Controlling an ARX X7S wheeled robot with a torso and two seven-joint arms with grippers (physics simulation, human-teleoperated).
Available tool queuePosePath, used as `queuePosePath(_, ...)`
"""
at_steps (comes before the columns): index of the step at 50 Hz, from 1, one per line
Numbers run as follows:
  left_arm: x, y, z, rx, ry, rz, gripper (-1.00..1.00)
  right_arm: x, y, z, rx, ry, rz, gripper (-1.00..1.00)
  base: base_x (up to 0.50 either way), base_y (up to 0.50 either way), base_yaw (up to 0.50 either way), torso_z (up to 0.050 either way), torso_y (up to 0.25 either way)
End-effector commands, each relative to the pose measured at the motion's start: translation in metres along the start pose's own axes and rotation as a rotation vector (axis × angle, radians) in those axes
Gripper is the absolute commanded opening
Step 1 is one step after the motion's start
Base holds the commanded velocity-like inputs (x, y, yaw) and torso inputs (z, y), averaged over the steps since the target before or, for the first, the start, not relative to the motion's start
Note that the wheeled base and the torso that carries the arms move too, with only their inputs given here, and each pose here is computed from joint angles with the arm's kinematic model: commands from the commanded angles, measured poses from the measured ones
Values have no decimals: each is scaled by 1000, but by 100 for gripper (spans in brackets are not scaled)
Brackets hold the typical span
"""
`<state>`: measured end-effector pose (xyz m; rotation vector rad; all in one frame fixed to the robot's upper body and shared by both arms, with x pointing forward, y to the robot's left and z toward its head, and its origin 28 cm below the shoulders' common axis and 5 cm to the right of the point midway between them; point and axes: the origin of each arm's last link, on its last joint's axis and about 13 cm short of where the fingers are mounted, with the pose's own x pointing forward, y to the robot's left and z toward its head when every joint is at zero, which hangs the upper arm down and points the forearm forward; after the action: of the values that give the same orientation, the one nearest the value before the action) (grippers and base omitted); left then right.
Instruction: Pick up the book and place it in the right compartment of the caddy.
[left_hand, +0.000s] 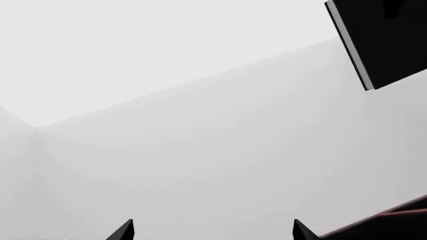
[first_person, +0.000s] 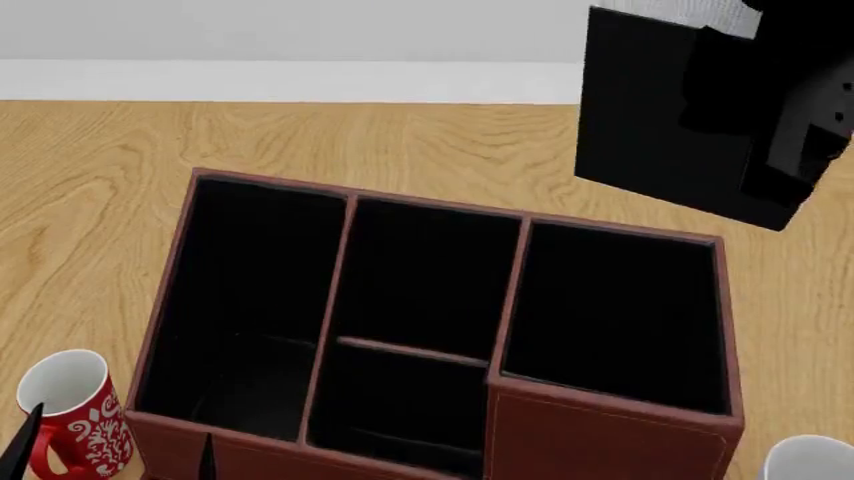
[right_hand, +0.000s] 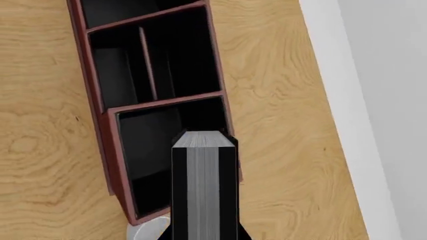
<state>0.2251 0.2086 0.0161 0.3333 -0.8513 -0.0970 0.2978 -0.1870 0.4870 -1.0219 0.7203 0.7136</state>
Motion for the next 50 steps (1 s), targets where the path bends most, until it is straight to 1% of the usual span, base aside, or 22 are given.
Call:
queuePosePath(1,0,0,0,0,3,11,100,34,6,10,-47,38,26,-100,0,0,0,0,0)
queuePosePath(5,0,0,0,10,8,16,100,47,8,13,-58,34,39,-100,0,0,0,0,0)
queuePosePath(12,0,0,0,3,7,17,100,65,11,14,-76,29,57,-100,0,0,0,0,1)
queuePosePath(39,0,0,0,12,8,26,100,103,18,3,-94,40,93,-100,0,0,0,1,2)
queuePosePath(50,0,0,0,11,12,30,100,111,20,-5,-86,58,100,-100,0,0,0,0,1)
